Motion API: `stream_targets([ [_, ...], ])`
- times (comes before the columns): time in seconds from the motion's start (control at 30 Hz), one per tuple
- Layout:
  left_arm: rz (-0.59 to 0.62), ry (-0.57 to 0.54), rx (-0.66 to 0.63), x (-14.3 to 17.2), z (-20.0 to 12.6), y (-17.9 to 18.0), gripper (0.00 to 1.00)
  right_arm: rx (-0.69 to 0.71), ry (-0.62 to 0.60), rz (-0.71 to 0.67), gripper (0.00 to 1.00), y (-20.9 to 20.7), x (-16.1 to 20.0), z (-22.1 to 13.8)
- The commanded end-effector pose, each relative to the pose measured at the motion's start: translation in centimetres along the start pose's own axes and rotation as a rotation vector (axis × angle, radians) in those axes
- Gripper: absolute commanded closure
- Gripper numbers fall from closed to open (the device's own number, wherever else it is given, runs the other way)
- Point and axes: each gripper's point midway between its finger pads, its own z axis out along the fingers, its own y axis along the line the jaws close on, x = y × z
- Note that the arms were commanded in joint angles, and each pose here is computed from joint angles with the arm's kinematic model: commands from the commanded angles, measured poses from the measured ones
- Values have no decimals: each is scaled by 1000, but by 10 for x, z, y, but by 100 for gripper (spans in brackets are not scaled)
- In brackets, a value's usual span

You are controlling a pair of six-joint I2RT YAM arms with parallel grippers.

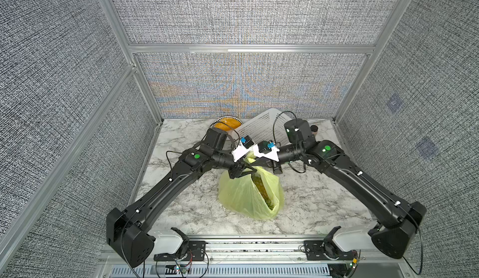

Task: Place the pineapple into a plastic bag & tie a knot
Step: Cross the plastic bag at the center of the board.

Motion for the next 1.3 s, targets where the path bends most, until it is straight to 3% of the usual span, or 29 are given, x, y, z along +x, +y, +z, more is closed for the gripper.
stream_targets([
  [0.0,44,-58,49,-11,-1,-9,69,22,-85,-6,100,-4,-15,1],
  [0.13,64,-67,38,-9,2,-6,99,69,-94,33,100,-8,-15,-3],
  [0.33,144,-100,-37,-9,3,2,100,166,-85,168,52,-12,-26,-24],
  [0.43,178,-92,-55,-7,4,7,100,237,-85,313,38,-17,-33,-43],
  [0.53,196,-88,-48,-7,6,8,100,356,-144,504,37,-39,-41,-68],
  [0.63,208,-92,-40,-7,7,7,100,471,-207,781,39,-67,-25,-82],
  [0.73,212,-95,-35,-7,8,7,100,417,-210,960,41,-73,-7,-67],
  [0.93,209,-87,-33,-6,8,7,100,202,-174,1006,34,-59,-5,-38],
  [1.27,205,-78,-24,-7,11,9,100,142,-103,1001,30,-45,14,-26],
])
